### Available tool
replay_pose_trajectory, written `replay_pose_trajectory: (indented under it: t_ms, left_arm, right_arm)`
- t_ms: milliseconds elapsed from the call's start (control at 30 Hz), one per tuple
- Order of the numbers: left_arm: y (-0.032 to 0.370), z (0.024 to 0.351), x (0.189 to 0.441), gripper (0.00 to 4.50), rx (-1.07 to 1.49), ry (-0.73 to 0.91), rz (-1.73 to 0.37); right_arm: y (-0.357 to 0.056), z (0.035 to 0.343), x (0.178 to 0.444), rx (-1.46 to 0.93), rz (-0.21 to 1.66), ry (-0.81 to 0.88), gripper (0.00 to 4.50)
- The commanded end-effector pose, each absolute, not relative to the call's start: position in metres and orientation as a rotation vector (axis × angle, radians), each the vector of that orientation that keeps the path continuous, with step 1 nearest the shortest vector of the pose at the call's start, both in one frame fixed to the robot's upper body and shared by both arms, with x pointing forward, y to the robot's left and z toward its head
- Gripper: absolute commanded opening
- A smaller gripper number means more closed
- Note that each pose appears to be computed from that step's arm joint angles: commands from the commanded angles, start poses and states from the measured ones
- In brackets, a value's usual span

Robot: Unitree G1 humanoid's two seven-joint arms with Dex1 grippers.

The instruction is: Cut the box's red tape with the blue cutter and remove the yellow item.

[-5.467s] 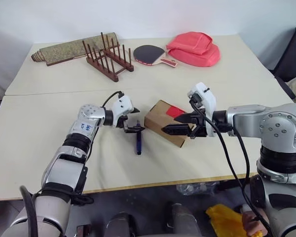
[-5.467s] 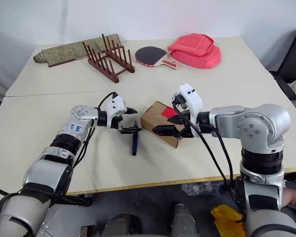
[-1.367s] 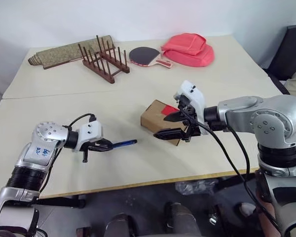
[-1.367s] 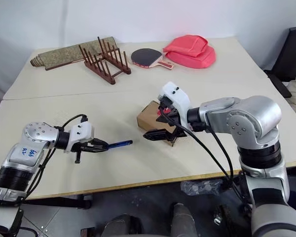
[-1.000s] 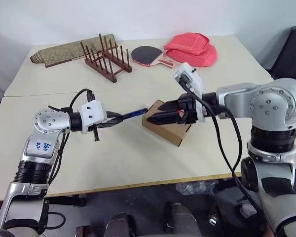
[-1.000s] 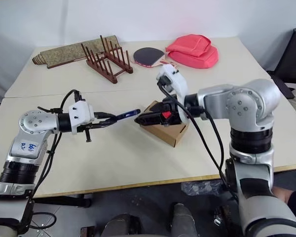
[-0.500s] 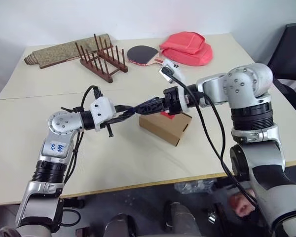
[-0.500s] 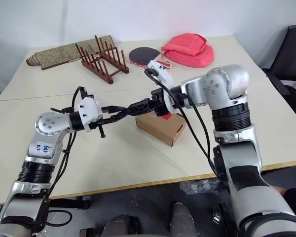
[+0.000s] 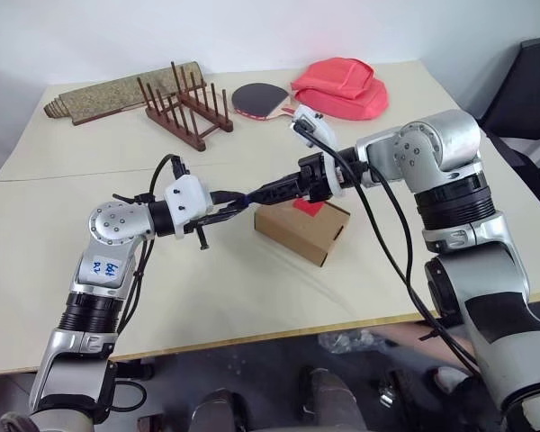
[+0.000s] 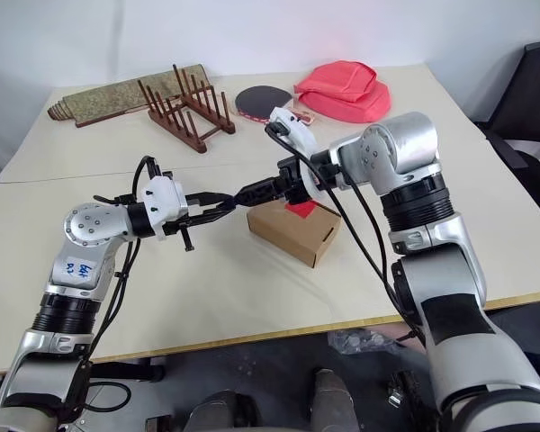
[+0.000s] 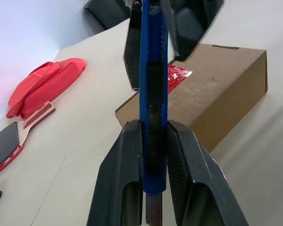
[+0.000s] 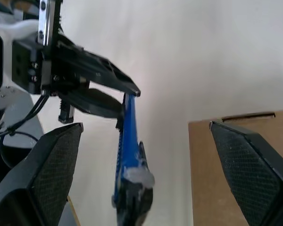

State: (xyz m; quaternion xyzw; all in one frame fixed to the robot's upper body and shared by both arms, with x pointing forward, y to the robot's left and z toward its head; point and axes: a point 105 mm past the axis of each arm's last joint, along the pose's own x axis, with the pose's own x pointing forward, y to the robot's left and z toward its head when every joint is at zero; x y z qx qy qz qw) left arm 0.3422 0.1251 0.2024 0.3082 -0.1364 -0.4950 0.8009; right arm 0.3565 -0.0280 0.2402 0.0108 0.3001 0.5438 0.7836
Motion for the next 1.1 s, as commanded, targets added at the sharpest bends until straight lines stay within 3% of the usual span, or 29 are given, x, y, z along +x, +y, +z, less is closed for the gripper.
replay_pose_trajectory:
  t_ms: [33, 400, 733, 933, 1100]
  left_arm:
    - [0.122, 0.217, 0.338, 0.38, 0.681, -0.357, -1.055]
    - [0.124, 0.213, 0.338, 0.38, 0.683, -0.344, -1.056]
    - [0.123, 0.208, 0.335, 0.38, 0.691, -0.329, -1.069]
    - [0.129, 0.197, 0.339, 0.38, 0.643, -0.206, -1.059]
    - [0.142, 0.209, 0.345, 1.96, 0.545, -0.18, -0.995]
  right_arm:
    - [-0.028, 0.259, 0.358, 0.014, 1.183, 0.577, 3.89]
    - [-0.029, 0.263, 0.358, 0.036, 1.2, 0.562, 0.16]
    - [-0.028, 0.266, 0.354, 0.059, 1.217, 0.555, 0.17]
    - [-0.028, 0.27, 0.351, 0.072, 1.218, 0.536, 0.17]
    - [-0.033, 0.278, 0.347, 0.068, 1.211, 0.498, 0.17]
